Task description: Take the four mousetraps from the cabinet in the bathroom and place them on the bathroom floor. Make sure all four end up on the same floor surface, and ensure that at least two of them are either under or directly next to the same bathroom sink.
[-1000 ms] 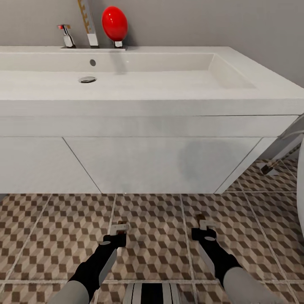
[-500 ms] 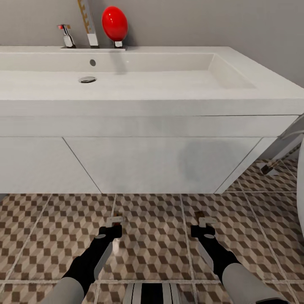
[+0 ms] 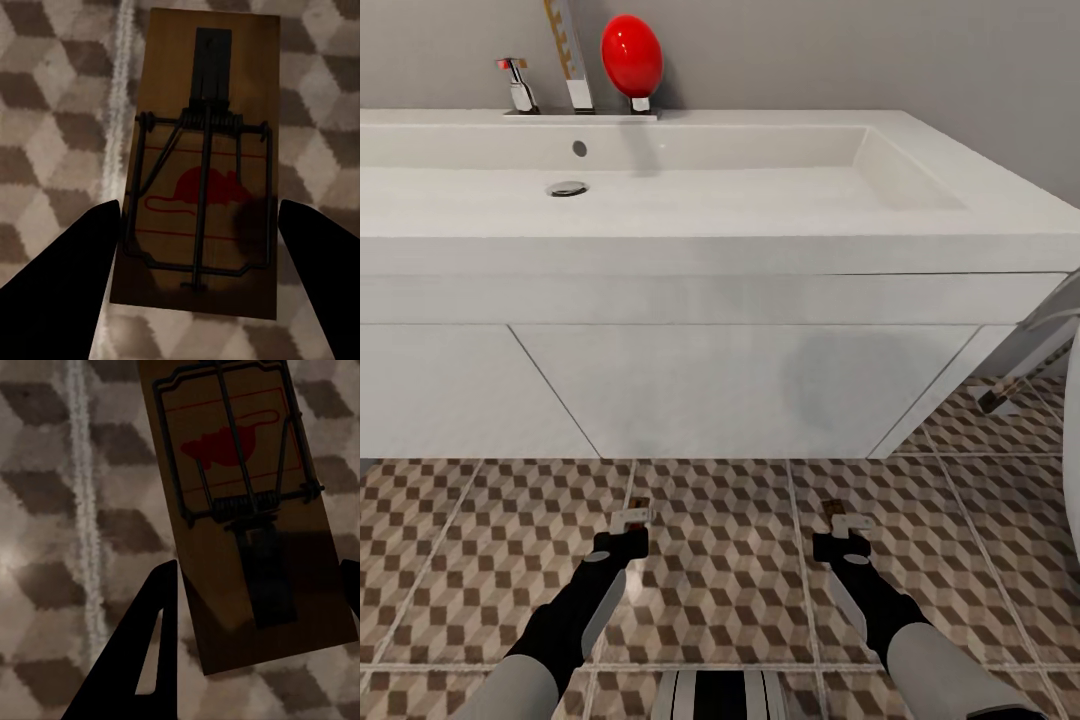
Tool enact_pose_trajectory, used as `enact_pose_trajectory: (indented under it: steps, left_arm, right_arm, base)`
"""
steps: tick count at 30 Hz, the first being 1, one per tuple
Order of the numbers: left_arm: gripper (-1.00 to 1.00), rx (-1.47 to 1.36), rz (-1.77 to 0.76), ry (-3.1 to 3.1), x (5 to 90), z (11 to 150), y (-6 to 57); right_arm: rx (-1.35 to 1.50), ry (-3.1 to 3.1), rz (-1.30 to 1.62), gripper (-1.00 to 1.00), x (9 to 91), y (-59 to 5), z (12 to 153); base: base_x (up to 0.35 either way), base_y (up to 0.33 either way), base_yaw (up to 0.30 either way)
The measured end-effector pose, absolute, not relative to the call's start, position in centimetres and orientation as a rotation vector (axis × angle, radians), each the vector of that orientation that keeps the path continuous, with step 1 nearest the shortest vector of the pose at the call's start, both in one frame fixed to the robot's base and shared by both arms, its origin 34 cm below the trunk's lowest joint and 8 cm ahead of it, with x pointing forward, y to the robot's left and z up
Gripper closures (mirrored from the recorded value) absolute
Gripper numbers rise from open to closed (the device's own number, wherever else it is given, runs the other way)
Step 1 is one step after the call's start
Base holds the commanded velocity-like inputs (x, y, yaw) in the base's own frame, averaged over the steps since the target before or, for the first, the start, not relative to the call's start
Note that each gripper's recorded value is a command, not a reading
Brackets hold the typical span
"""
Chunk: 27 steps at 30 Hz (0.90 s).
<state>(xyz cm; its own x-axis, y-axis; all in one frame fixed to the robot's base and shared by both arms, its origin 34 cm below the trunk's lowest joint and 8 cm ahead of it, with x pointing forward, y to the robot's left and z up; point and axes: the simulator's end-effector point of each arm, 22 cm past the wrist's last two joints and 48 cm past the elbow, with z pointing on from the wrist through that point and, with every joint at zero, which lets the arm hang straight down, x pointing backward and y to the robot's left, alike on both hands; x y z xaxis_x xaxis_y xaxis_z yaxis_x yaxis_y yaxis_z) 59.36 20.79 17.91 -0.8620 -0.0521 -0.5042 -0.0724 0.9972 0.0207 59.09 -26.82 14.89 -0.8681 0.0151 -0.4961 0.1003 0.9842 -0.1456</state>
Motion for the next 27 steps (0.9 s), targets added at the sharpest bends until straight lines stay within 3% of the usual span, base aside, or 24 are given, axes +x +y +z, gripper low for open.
enact_pose_trajectory:
  steps: [27]
  left_arm:
    - [1.00, -0.093, 0.055, 2.654, 58.0, 15.6, 20.9]
  right_arm:
    - [0.074, 2.658, -0.223, 1.00, 57.8, -26.6, 12.7]
  base:
    - [0.000, 0.000, 0.000]
